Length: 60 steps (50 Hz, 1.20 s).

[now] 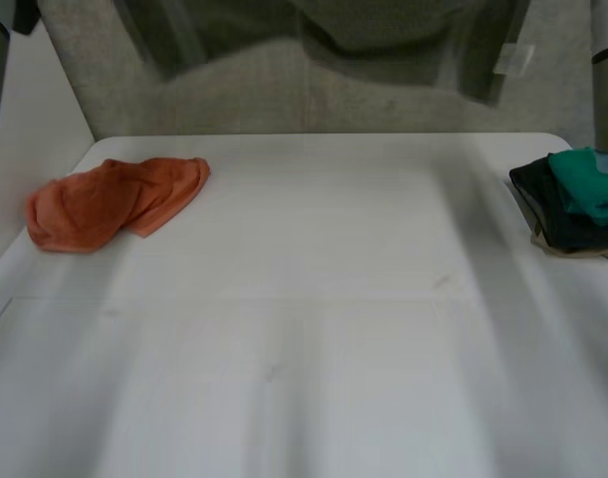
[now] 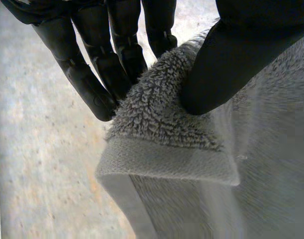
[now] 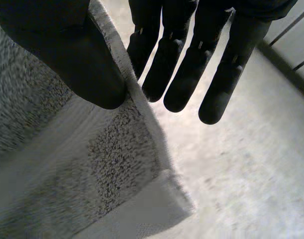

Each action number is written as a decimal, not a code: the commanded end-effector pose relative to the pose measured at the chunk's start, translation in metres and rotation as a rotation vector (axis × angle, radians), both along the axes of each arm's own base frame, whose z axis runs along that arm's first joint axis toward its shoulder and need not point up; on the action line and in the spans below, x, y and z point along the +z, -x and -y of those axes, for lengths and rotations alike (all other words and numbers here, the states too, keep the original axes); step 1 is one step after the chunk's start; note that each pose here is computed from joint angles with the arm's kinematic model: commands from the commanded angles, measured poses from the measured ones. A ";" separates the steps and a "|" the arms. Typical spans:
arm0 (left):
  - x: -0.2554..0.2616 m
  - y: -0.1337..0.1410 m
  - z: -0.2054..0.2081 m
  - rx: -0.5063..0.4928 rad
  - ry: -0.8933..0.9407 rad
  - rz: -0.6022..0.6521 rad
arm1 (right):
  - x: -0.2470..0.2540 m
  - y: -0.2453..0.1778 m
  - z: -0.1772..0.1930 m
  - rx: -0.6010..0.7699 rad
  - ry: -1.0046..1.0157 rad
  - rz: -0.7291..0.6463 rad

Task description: Fold the laundry.

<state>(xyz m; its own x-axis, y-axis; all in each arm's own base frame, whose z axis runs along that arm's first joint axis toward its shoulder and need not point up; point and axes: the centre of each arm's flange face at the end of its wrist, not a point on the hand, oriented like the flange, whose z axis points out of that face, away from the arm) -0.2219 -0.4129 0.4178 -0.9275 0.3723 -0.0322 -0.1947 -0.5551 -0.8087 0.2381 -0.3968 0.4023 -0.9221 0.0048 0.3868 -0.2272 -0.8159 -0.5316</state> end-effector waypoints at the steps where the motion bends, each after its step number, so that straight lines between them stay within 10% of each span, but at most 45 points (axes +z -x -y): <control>1: -0.070 -0.004 0.019 0.046 -0.234 0.096 | -0.045 -0.007 0.012 0.012 -0.215 -0.070; 18: -0.224 -0.002 -0.043 0.040 -0.740 0.585 | -0.222 0.021 -0.012 -0.026 -0.927 -0.355; 37: -0.231 -0.042 -0.179 -0.180 -1.175 1.132 | -0.213 0.077 -0.129 -0.099 -1.339 -0.996; 60: -0.217 -0.018 -0.065 0.125 -1.055 0.783 | -0.228 0.016 0.002 -0.177 -0.873 -0.601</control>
<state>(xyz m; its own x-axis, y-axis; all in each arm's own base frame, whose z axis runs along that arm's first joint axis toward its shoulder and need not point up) -0.2020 -0.3334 0.2076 -0.7971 0.5079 -0.3268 0.5563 0.4069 -0.7246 0.2104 -0.3748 0.1830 -0.5746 -0.4418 0.6890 -0.7368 -0.0874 -0.6704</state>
